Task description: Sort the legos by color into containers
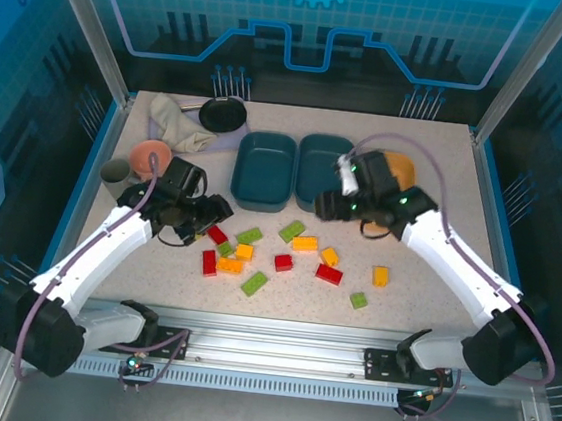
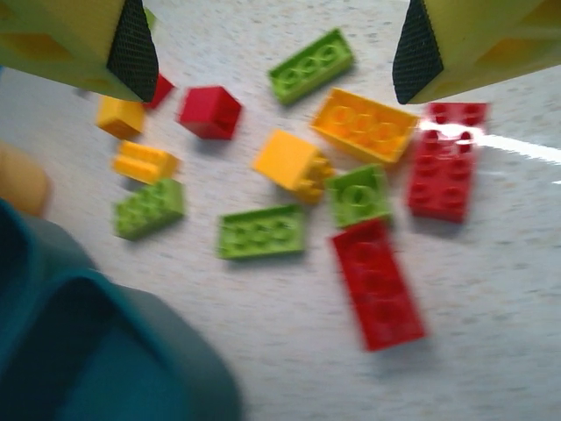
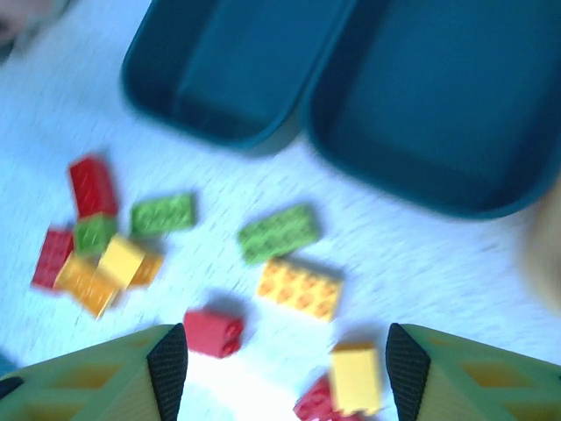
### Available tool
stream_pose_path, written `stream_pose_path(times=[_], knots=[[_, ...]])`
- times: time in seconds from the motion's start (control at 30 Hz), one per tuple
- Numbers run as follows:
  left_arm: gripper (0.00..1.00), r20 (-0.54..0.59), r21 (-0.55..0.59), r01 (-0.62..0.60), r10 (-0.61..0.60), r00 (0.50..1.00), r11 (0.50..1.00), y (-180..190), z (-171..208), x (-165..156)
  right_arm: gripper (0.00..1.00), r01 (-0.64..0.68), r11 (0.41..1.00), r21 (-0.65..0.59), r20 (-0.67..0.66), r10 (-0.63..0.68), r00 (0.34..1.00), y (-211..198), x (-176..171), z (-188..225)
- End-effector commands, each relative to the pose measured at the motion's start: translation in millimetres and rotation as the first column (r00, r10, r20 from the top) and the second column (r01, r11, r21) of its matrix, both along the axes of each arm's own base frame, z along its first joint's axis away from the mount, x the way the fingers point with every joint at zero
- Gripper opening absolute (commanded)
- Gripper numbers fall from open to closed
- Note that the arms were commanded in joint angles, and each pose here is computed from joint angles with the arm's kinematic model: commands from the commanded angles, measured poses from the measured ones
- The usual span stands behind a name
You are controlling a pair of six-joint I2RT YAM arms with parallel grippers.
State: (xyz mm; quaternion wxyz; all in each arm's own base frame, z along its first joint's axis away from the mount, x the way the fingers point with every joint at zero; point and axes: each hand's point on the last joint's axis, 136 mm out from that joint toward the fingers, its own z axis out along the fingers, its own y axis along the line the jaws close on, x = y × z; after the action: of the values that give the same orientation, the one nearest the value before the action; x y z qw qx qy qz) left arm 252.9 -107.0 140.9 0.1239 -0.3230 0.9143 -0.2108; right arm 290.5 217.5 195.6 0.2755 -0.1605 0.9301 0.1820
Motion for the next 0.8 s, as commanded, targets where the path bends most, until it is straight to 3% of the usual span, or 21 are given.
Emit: stream_pose_path(times=[0.0,0.13,0.37,0.77], knots=[[0.72,-0.104,0.020,-0.031,0.033,0.994,0.999,18.0,-27.1,-12.3,0.64,-0.058,0.996,0.071,0.003,0.057,0.998,31.3,-19.9,-15.6],[0.70,-0.094,0.024,-0.016,0.018,0.995,1.000,22.7,-47.9,9.6,0.65,-0.150,0.987,0.054,0.001,0.150,0.989,58.7,-41.1,-32.0],[0.72,-0.106,-0.021,0.002,-0.004,0.994,1.000,14.0,-78.2,30.7,0.64,-0.168,0.985,0.041,-0.056,0.170,0.984,71.0,-46.5,-42.0],[0.70,-0.167,-0.010,0.061,-0.062,0.984,0.998,-14.7,-109.8,18.3,0.64,-0.144,0.990,0.016,-0.062,0.144,0.988,64.9,-36.3,-42.6]])
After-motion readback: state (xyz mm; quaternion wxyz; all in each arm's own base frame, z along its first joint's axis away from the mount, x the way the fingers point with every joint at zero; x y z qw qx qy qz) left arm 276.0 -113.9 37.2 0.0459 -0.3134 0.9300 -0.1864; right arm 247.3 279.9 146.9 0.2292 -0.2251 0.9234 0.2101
